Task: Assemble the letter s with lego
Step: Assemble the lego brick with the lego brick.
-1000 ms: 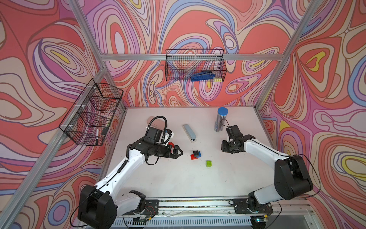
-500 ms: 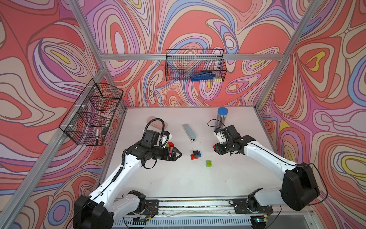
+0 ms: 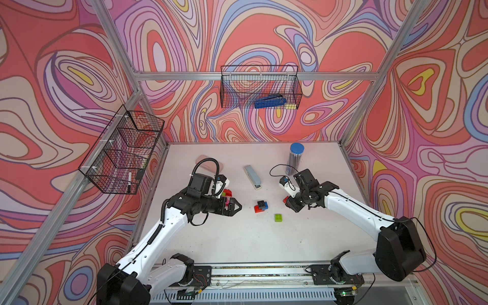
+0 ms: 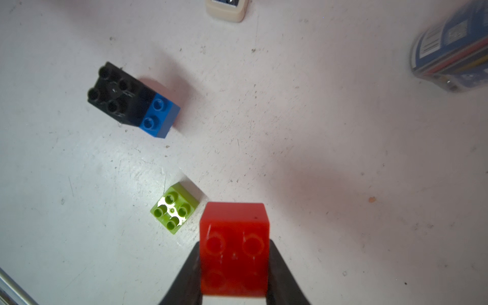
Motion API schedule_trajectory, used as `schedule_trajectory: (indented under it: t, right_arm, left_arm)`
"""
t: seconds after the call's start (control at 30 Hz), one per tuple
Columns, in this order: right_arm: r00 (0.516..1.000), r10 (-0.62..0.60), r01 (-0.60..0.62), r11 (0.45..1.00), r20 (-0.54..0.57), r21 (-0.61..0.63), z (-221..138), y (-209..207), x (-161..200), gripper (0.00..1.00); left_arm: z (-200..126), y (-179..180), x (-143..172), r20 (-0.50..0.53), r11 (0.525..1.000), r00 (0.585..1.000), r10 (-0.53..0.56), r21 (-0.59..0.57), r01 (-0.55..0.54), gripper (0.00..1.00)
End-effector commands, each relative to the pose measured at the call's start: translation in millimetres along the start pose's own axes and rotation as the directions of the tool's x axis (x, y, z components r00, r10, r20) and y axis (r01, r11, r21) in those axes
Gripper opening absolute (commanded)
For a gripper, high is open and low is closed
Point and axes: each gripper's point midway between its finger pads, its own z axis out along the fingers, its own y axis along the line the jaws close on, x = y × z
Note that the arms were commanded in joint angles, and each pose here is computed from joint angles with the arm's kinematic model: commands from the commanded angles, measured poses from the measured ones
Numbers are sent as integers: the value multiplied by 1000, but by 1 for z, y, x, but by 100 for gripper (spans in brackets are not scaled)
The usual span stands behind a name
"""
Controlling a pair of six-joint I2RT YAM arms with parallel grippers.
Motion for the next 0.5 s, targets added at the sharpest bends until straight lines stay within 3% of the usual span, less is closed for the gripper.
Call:
schedule_trajectory:
  t: [0.0,0.27,0.47]
  right_arm:
    - [994,-108,107,993,-17,-43,-5,12,11,25]
    - [987,-159,153,966,-10,-210,-9,39,11,23]
    - [985,-170,168,971,-1,-171,0,34,16,22]
  left_arm:
    - [2,2,6,-21,1000,1000,17,1,-17,100]
    - [9,3,2,-30,1000,999,14,16,-14,100]
    - [14,5,1,-41,1000,999,11,16,-11,100]
